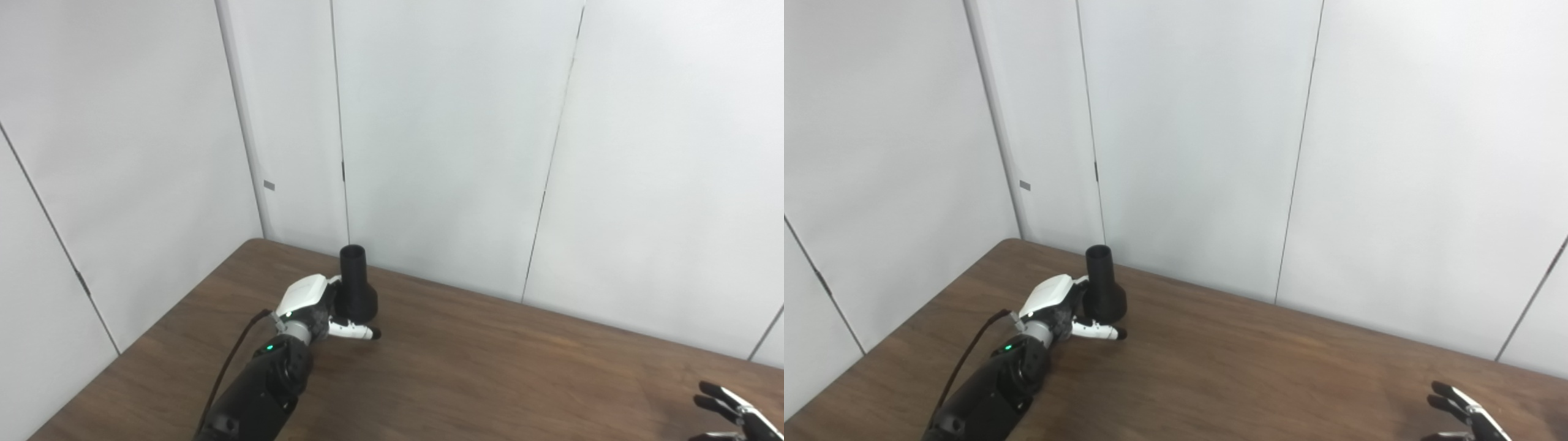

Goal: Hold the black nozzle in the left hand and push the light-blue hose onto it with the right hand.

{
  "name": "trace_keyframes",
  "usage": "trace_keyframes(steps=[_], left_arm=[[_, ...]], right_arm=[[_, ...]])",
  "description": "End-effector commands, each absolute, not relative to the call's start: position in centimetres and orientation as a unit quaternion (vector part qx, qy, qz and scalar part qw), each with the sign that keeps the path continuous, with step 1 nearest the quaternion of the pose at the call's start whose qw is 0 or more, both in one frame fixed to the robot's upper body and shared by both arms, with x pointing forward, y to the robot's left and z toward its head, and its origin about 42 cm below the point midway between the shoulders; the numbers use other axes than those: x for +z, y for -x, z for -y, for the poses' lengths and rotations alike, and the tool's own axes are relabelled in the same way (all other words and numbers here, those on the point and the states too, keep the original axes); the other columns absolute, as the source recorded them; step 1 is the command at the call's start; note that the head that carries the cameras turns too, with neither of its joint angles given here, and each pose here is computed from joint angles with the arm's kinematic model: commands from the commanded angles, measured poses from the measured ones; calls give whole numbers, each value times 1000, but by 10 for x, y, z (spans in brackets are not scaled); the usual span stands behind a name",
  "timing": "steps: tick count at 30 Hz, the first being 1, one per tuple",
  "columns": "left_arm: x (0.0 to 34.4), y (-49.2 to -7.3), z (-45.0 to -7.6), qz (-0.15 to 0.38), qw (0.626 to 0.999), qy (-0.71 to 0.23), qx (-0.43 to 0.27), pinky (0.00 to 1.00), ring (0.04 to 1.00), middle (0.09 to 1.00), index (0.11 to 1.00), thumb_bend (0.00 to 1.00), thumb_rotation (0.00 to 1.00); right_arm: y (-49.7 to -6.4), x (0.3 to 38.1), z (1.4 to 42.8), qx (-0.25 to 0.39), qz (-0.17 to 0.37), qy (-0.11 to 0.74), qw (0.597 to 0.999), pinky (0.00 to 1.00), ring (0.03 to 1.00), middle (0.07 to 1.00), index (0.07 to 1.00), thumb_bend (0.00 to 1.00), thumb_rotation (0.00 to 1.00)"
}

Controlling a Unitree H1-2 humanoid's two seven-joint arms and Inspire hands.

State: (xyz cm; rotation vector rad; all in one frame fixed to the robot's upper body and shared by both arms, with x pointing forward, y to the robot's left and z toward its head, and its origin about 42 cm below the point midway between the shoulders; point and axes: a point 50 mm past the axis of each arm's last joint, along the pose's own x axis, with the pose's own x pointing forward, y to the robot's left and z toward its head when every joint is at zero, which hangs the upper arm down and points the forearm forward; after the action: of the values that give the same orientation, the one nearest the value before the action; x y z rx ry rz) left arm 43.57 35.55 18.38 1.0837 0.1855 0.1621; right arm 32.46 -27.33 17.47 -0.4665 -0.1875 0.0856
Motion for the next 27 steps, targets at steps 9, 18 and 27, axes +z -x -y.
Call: trace_keyframes(steps=[9,18,27], left_arm=[[188,-450,-351,-83,856,-505,71,948,966,905,895,992,410],[178,-454,-349,-42,874,-475,97,562,556,542,545,661,78],[160,-452,-347,-43,829,-554,64,575,598,548,446,517,0]], right_arm=[[-323,198,270,42,128,235,962,422,567,810,852,713,72],[-317,205,267,44,123,233,964,432,579,824,859,679,33],[-316,211,264,42,127,228,964,424,581,826,861,633,6]])
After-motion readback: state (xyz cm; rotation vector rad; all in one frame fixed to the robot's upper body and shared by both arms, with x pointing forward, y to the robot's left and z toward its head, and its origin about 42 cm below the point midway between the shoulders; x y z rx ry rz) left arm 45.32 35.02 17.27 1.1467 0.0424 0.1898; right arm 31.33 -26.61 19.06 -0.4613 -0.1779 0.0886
